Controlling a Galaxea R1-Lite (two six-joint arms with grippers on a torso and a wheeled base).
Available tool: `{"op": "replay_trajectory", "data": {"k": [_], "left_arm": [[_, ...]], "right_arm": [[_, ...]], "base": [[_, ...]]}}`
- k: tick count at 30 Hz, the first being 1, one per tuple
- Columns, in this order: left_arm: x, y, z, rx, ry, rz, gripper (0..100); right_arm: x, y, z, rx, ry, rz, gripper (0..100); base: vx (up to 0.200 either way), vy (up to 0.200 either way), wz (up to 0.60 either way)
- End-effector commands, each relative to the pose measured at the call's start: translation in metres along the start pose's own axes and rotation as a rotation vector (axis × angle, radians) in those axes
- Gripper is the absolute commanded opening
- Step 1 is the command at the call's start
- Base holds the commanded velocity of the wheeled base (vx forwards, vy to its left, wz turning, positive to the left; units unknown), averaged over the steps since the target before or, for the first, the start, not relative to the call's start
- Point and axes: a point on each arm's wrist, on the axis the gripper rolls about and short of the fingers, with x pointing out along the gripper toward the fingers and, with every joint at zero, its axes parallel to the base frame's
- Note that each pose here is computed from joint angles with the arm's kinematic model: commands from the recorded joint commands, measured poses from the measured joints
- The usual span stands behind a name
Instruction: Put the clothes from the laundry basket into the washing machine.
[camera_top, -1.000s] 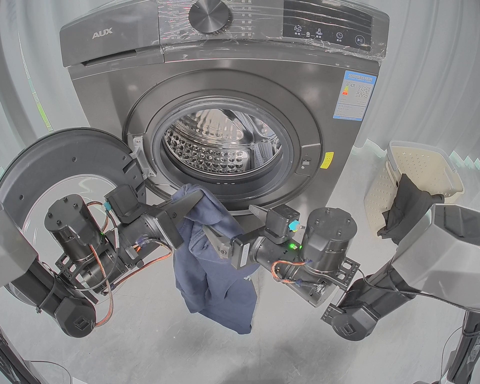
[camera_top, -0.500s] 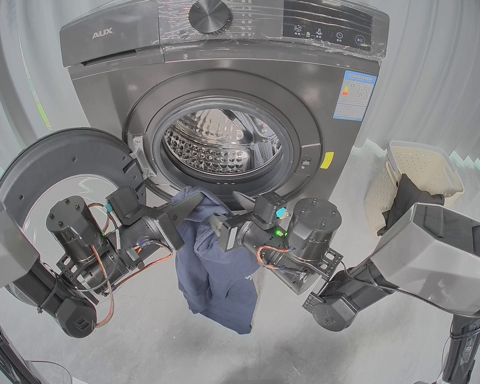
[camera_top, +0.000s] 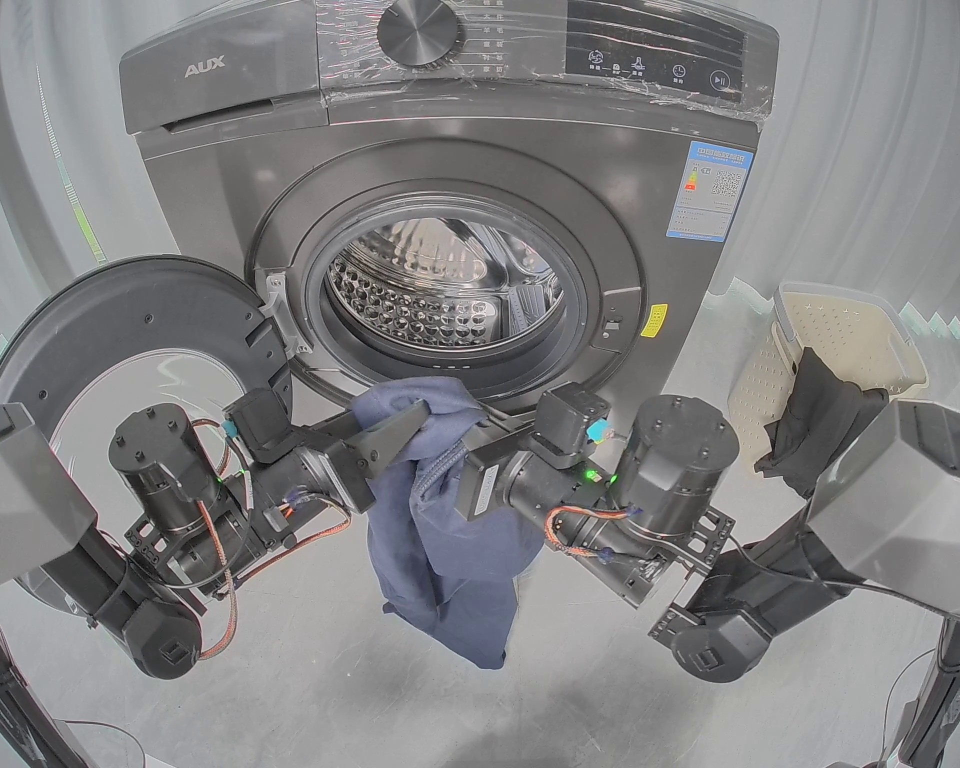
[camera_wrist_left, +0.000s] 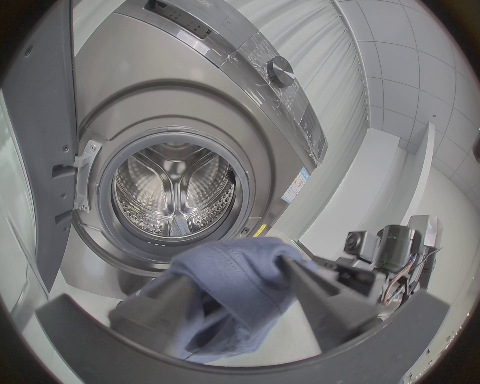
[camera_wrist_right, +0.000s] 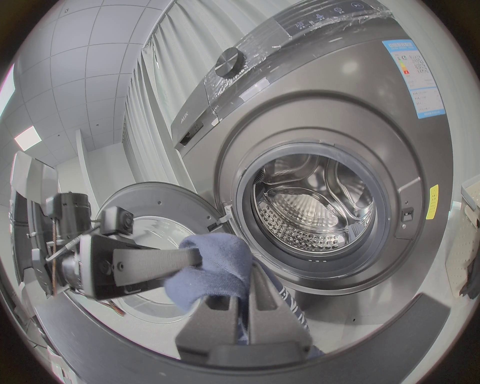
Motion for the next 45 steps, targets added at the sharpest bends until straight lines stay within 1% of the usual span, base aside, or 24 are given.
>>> {"op": "replay_trajectory", "data": {"k": [1,3,5,6,8,10,14,17,18,20,24,26,29,32,35,38,45], "left_arm": [[0.002,0.006,-0.009,-0.006,0.031,0.018,100],[0.004,0.010,-0.015,-0.008,0.046,0.031,100],[0.004,0.010,-0.015,-0.008,0.046,0.031,100],[0.004,0.012,-0.016,-0.009,0.050,0.036,100],[0.003,0.017,-0.015,-0.008,0.048,0.050,100],[0.002,0.023,-0.016,-0.007,0.050,0.070,100],[0.002,0.031,-0.020,-0.009,0.062,0.093,100],[0.002,0.031,-0.021,-0.009,0.064,0.093,100],[0.003,0.035,-0.024,-0.010,0.072,0.105,100],[0.003,0.039,-0.025,-0.013,0.074,0.117,100],[0.004,0.053,-0.030,-0.015,0.084,0.154,100],[0.004,0.057,-0.034,-0.016,0.094,0.164,100],[0.004,0.059,-0.040,-0.013,0.114,0.168,100],[0.003,0.058,-0.044,-0.013,0.132,0.162,100],[0.002,0.058,-0.048,-0.019,0.148,0.159,100],[0.002,0.062,-0.053,-0.026,0.167,0.161,100],[0.005,0.066,-0.056,-0.024,0.171,0.159,100]], "right_arm": [[-0.011,0.001,0.019,0.000,-0.028,0.019,0],[-0.017,0.001,0.029,0.000,-0.041,0.026,0],[-0.017,0.001,0.029,0.000,-0.041,0.026,0],[-0.021,-0.003,0.037,-0.001,-0.056,0.019,0],[-0.025,-0.005,0.042,-0.001,-0.065,0.020,0],[-0.029,-0.007,0.046,-0.002,-0.070,0.018,0],[-0.033,-0.007,0.052,-0.002,-0.079,0.017,0],[-0.034,-0.007,0.052,-0.002,-0.078,0.017,0],[-0.036,-0.008,0.055,-0.001,-0.086,0.016,0],[-0.038,-0.007,0.055,-0.001,-0.084,0.017,0],[-0.041,-0.008,0.055,-0.002,-0.078,0.017,0],[-0.043,-0.007,0.058,-0.003,-0.084,0.017,0],[-0.043,-0.007,0.059,-0.003,-0.084,0.017,0],[-0.043,-0.007,0.059,-0.003,-0.083,0.017,0],[-0.043,-0.007,0.059,-0.003,-0.084,0.017,0],[-0.043,-0.007,0.058,-0.002,-0.082,0.019,0],[-0.052,-0.006,0.060,-0.002,-0.077,0.023,0]], "base": [[0.000,0.000,0.00],[0.000,0.000,0.00],[0.000,0.000,0.00],[0.000,0.000,0.00],[0.000,0.000,0.00],[0.000,0.000,0.00],[0.000,0.000,0.00],[0.000,0.000,0.00],[0.000,0.000,0.00],[0.000,0.000,0.00],[0.000,0.000,0.00],[0.000,0.000,0.00],[0.000,0.000,0.00],[0.000,0.000,0.00],[0.000,0.000,0.00],[0.000,0.000,0.00],[0.000,0.000,0.00]]}}
